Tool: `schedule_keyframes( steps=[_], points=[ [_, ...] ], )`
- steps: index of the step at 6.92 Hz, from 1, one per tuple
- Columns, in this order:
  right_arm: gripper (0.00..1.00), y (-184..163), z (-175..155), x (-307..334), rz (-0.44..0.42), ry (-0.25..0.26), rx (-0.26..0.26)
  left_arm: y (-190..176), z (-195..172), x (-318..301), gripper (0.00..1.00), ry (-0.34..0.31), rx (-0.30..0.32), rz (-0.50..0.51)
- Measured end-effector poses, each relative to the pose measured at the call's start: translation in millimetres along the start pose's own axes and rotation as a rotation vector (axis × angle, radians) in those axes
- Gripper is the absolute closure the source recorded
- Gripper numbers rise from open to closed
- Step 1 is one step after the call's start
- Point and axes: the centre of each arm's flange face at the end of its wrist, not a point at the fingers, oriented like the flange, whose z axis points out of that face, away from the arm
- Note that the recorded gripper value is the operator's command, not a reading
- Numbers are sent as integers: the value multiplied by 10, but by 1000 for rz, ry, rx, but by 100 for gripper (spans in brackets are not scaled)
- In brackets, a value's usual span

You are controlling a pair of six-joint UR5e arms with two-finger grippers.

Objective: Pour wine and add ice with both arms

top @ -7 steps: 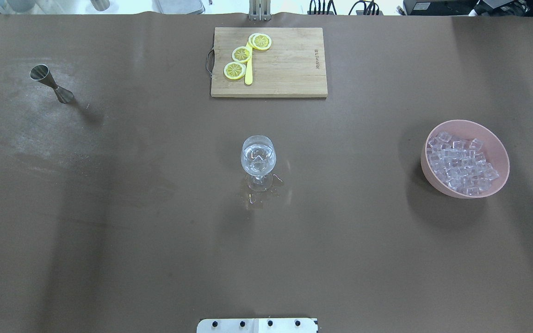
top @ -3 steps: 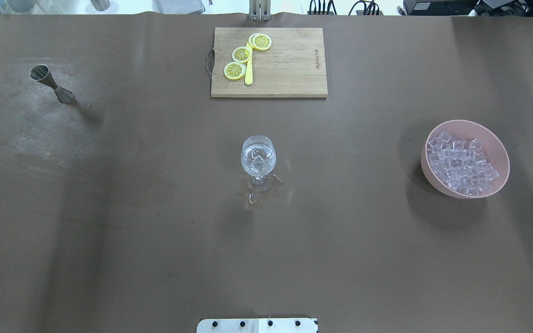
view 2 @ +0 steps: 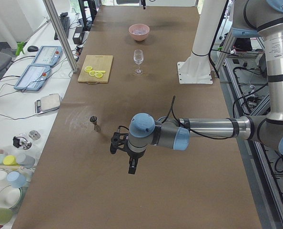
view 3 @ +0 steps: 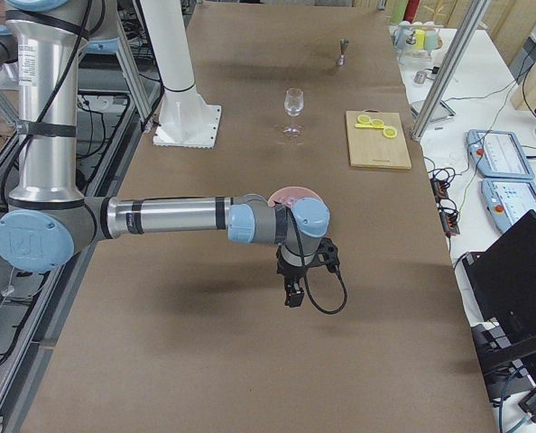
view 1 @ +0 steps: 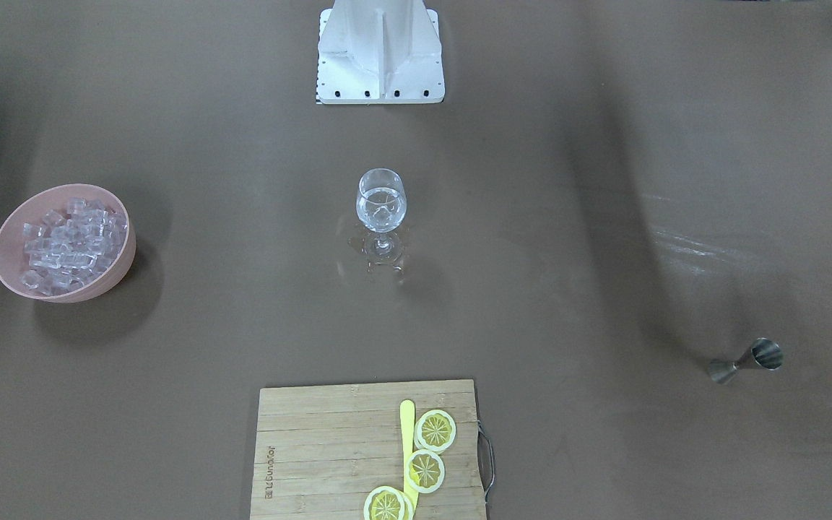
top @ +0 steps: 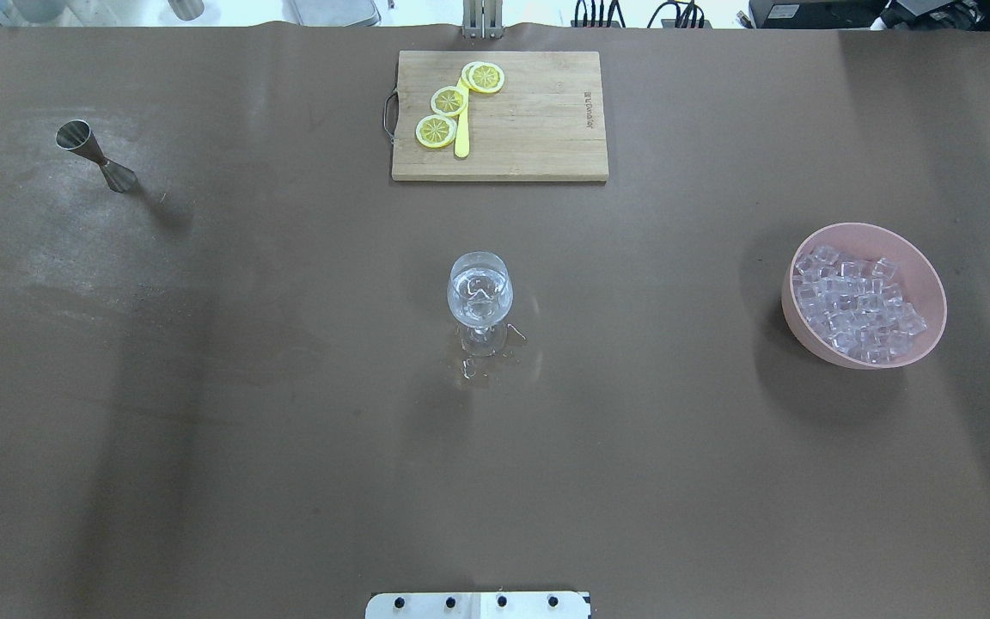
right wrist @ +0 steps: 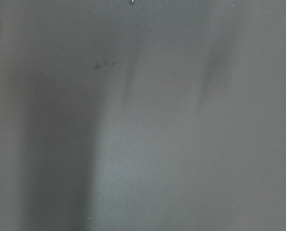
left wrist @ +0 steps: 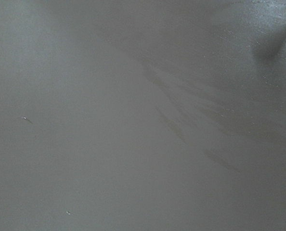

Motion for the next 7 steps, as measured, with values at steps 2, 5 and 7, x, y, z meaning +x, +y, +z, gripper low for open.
schedule_keyframes(
  steps=[2, 5, 7],
  points=[
    [0, -26, 47, 44, 8, -4, -8, -162, 112, 65, 2, 1, -16, 26],
    [0, -124, 34, 53, 5, -3, -4, -307, 172, 169, 2, 8, -22, 56],
    [0, -135, 28, 51, 5, -2, -3, -337, 175, 179, 2, 5, -22, 59]
  ],
)
